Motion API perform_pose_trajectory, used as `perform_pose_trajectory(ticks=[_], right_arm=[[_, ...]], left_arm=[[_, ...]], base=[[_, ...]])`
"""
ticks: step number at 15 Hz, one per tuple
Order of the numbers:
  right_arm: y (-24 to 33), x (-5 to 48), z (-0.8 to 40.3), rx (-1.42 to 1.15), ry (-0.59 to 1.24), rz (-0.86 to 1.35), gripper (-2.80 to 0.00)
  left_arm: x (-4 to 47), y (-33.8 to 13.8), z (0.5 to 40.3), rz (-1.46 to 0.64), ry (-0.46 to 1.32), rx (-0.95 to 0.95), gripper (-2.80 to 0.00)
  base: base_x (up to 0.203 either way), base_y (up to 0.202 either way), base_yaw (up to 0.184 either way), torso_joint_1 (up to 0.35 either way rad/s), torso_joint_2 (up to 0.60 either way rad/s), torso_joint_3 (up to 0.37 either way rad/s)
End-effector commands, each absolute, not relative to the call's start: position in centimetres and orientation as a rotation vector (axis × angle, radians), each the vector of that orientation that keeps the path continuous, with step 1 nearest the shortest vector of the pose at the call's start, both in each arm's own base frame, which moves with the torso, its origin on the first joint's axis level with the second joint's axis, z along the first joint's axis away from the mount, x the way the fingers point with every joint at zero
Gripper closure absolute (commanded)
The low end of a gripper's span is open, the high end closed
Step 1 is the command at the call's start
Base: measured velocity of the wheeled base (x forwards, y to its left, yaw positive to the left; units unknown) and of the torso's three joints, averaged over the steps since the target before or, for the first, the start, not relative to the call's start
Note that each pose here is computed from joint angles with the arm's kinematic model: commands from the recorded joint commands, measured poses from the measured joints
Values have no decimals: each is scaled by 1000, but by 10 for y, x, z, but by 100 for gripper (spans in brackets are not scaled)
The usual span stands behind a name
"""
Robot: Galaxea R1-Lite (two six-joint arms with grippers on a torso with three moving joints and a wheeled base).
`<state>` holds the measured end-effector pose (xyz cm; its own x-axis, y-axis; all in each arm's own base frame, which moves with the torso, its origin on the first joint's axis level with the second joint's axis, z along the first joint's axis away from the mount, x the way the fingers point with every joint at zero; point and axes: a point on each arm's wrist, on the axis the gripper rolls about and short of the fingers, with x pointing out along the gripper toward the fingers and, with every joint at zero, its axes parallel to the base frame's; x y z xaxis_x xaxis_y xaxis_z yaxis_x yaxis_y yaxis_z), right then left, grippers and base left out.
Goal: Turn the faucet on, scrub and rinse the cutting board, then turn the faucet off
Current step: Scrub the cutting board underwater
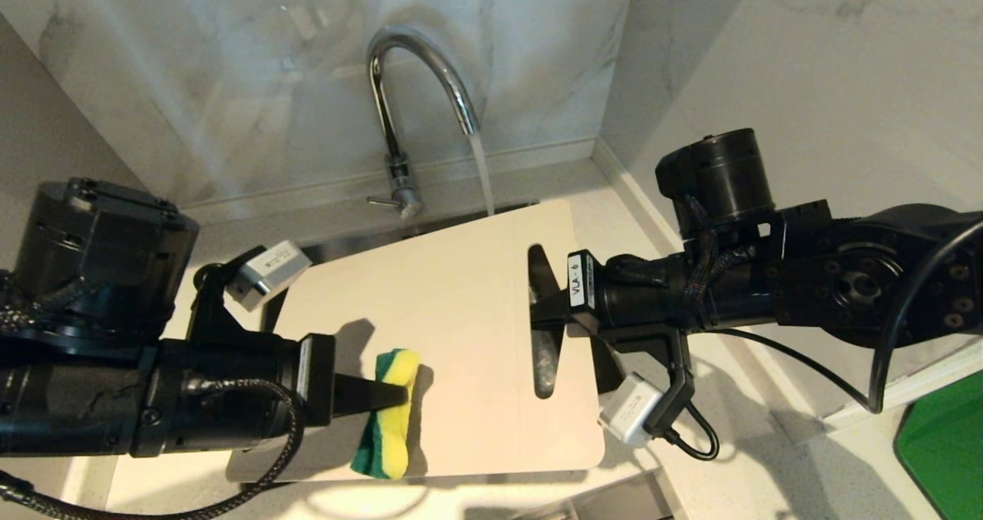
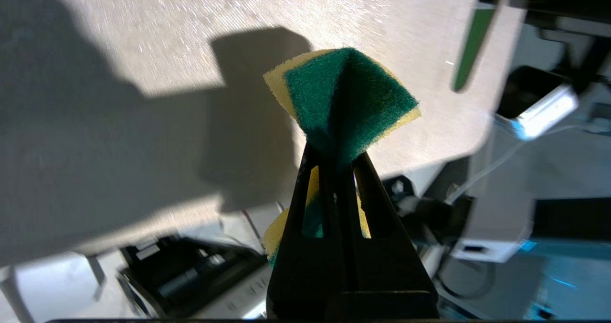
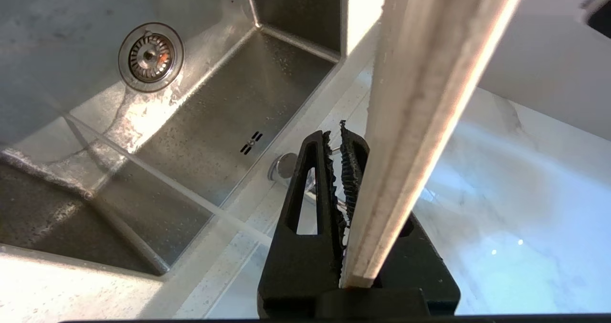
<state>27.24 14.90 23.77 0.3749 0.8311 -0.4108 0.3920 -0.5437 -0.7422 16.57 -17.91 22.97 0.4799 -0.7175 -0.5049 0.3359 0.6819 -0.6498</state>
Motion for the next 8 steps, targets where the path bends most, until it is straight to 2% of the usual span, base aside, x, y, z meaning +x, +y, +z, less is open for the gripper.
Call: perform_pose_trajectory(ticks=[1, 4, 8], right_arm=[[148, 272, 238, -2111, -1063, 1073, 0], [148, 272, 236, -2110, -1059, 1077, 0], [149, 272, 236, -2098, -1050, 1082, 0]], left_arm=[[178, -188, 201, -666, 831, -457, 0], [194, -182, 189, -650, 767, -405, 0], [205, -169, 182, -594, 765, -397, 0]], base=[[0, 0, 0, 0, 0, 0], [0, 0, 0, 0, 0, 0], [0, 0, 0, 0, 0, 0]])
